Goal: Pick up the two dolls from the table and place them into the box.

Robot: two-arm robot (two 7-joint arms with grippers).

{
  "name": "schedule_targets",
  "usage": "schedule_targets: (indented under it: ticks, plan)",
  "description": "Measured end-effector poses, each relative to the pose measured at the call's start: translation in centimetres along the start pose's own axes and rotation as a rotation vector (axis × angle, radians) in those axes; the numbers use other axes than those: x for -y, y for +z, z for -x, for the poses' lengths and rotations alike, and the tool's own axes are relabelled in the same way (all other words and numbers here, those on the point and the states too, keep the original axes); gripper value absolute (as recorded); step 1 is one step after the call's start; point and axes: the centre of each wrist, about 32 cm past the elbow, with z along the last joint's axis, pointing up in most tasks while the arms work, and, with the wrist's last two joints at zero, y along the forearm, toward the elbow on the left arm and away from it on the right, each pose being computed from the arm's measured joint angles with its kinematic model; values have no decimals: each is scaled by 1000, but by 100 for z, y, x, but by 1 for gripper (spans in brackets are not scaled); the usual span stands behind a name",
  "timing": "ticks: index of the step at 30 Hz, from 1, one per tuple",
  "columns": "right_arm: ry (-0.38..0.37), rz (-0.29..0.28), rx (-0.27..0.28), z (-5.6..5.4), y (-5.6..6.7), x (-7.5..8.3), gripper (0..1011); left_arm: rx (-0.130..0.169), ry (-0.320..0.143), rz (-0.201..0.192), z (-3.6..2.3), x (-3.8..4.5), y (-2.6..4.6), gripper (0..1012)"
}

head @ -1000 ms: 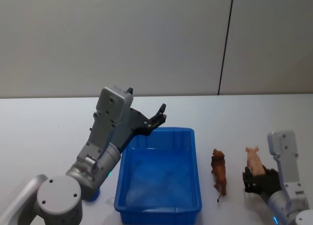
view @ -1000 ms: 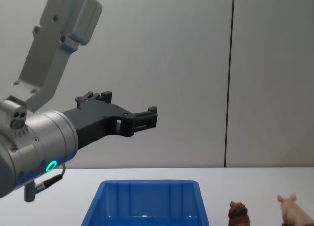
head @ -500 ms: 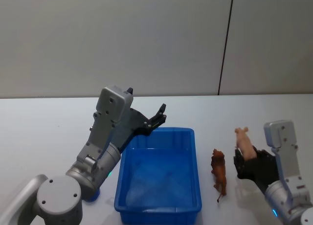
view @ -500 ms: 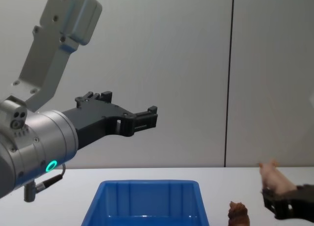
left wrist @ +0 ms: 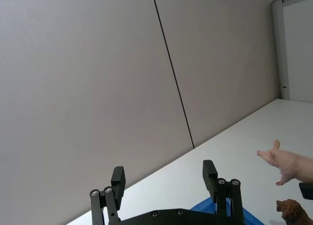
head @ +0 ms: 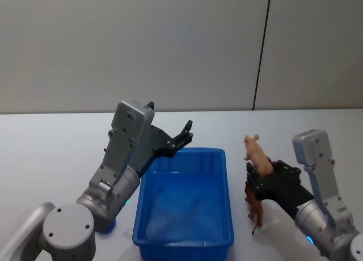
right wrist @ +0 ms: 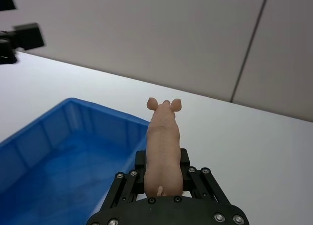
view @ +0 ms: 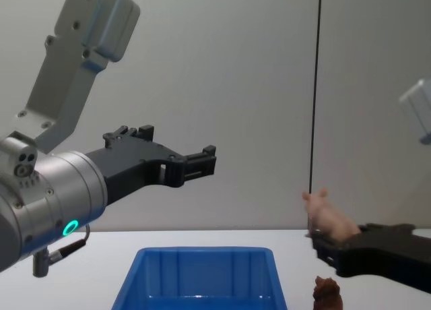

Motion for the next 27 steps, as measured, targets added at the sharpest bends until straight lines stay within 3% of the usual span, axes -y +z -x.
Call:
schedule_targets:
  ticks: [13, 23, 27]
  plan:
    - [196, -48, 11, 5, 43, -145, 372, 0, 0, 0, 0, 0, 0, 1001]
    - [369, -63, 14, 40, 49, -370, 372, 0, 0, 0, 0, 0, 0, 1001]
    - [436, -57, 13, 57, 34, -484, 451, 0, 0, 0, 0, 0, 0, 1001]
